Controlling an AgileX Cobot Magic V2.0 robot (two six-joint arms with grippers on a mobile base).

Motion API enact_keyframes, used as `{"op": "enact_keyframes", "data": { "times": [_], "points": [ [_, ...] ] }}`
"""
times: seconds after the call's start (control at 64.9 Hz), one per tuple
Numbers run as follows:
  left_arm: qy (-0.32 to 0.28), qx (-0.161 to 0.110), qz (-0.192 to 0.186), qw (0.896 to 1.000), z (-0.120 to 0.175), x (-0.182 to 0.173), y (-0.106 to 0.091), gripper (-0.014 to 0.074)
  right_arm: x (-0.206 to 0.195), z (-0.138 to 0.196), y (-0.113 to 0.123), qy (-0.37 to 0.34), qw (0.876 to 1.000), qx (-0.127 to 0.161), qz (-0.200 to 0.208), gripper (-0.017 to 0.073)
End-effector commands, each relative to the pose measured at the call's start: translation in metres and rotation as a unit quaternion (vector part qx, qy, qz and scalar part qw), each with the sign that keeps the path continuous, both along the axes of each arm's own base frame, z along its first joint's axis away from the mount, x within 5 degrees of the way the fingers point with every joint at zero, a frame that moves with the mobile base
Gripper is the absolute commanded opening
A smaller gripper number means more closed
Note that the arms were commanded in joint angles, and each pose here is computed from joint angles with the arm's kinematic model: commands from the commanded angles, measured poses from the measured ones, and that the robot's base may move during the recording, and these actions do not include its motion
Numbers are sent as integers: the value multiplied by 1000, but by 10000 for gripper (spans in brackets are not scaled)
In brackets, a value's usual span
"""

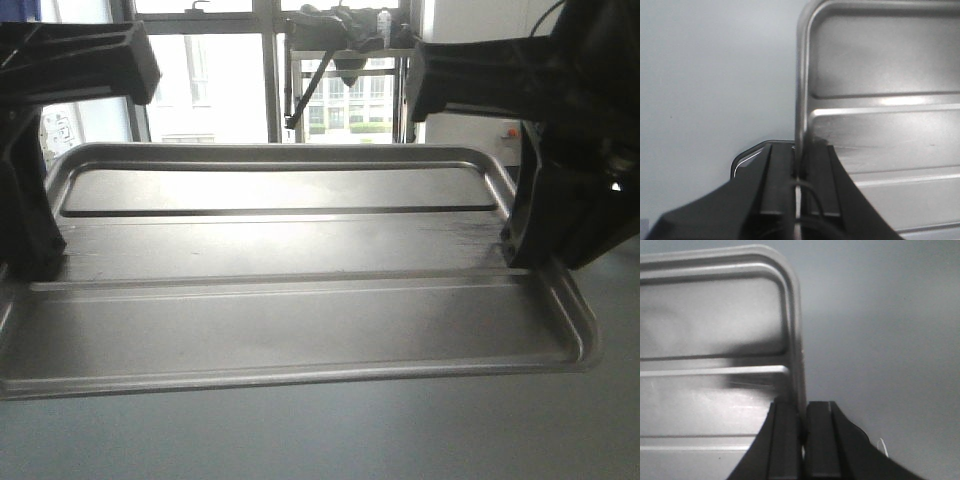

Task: Grab silver tray and place in blue box
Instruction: 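Hold the tray with both grippers while the base turns and drives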

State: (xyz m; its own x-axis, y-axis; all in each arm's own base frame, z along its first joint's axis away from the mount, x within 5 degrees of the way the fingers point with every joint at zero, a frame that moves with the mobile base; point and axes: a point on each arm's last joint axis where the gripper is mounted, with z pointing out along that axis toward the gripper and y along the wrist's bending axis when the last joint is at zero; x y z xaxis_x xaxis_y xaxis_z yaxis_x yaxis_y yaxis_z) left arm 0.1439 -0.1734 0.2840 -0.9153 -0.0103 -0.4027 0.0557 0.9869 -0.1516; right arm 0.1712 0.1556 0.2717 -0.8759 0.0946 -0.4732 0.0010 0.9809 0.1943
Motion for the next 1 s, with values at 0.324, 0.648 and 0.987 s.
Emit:
{"op": "enact_keyframes", "data": {
  "times": [0.324, 0.648, 0.987],
  "points": [
    [-20, 2, 3, 1000, 12, -1, 5, -15, 2, 14, -6, -34, 999, -8, 2, 59],
    [-20, 2, 4, 1000, 12, -1, 5, -15, 2, 14, -6, -34, 999, -8, 2, 59],
    [-20, 2, 4, 1000, 12, -1, 5, -15, 2, 14, -6, -34, 999, -8, 2, 59]
  ]
}}
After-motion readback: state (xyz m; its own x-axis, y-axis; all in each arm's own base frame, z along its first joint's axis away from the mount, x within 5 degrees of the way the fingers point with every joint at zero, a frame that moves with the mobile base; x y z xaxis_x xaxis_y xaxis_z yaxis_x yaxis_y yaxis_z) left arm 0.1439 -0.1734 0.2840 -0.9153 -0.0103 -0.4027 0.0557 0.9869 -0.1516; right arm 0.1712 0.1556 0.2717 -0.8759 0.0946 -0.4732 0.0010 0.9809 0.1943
